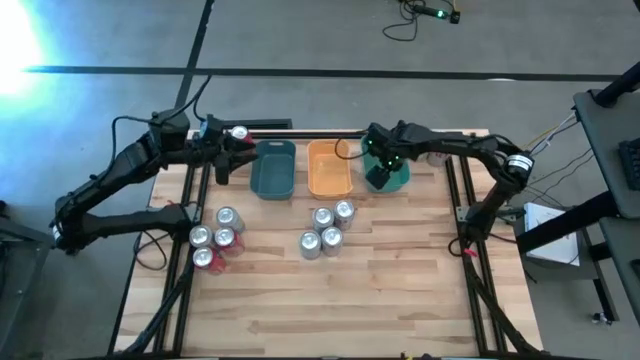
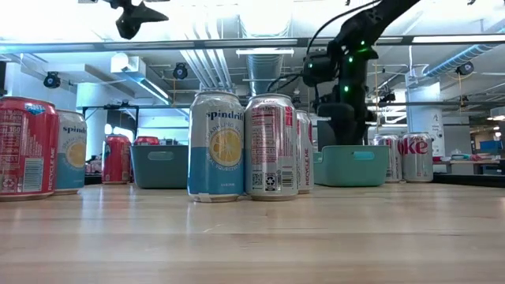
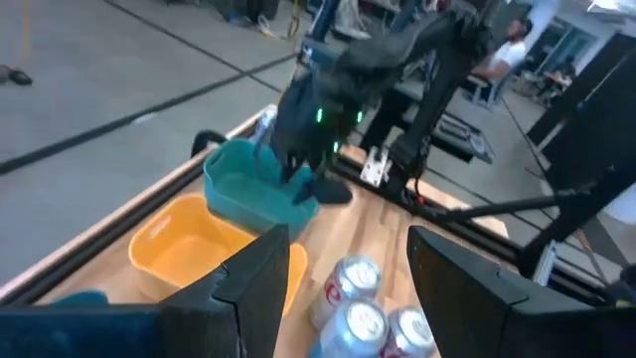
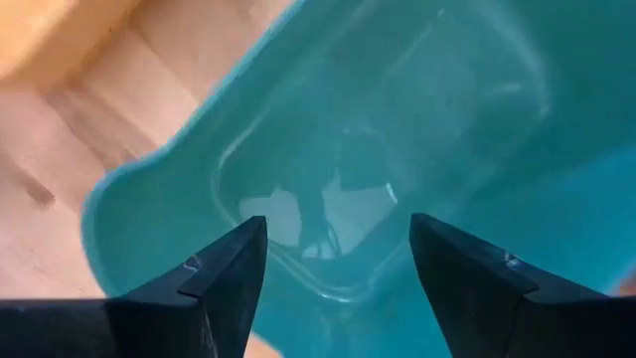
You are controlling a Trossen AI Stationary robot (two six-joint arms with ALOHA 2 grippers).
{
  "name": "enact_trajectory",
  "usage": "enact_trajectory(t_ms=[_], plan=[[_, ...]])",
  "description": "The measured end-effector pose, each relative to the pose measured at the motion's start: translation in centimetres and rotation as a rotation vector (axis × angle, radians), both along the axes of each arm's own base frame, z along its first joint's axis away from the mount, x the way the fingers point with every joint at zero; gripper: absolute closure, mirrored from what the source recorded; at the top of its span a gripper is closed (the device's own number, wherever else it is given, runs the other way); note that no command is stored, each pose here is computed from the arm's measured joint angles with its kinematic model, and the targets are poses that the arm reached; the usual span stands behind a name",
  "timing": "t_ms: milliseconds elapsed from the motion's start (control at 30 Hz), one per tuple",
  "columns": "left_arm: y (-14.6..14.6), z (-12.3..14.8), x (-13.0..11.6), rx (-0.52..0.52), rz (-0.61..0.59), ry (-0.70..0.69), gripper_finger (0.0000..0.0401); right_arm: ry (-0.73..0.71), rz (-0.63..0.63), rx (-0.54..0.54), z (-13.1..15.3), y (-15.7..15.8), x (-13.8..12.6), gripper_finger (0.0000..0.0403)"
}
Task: Sort soda cans
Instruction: Move the green bin to the top right of the table
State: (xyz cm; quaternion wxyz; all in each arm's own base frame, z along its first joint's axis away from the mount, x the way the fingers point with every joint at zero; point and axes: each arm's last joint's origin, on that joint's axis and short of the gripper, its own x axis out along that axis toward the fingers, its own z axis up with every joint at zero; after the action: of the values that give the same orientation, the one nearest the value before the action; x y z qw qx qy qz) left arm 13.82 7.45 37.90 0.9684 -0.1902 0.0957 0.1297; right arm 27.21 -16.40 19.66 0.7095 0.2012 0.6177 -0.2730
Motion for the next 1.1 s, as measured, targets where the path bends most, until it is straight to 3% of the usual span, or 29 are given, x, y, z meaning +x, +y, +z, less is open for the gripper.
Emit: enact_trajectory(t_ms=[533, 767, 933, 1100], plan=[[0.4, 0.2, 0.7, -0.023, 0.054, -0.031, 0.0211, -0.074, -0.090, 0.231, -0.1, 1.5, 0.6, 0.0167], [0.7, 0.0, 1.1, -0.025, 0.054, -0.027, 0.0211, -0.118, -0.118, 0.271, 0.4, 1.7, 1.2, 0.0155], [0.7, 0.0, 1.2, -0.026, 0.054, -0.023, 0.0211, -0.143, -0.136, 0.208, 0.8, 1.0, 1.4, 0.0152], [0.7, 0.0, 1.2, -0.025, 0.054, -0.025, 0.0211, -0.190, -0.237, 0.088, 1.2, -1.6, 0.9, 0.0157]])
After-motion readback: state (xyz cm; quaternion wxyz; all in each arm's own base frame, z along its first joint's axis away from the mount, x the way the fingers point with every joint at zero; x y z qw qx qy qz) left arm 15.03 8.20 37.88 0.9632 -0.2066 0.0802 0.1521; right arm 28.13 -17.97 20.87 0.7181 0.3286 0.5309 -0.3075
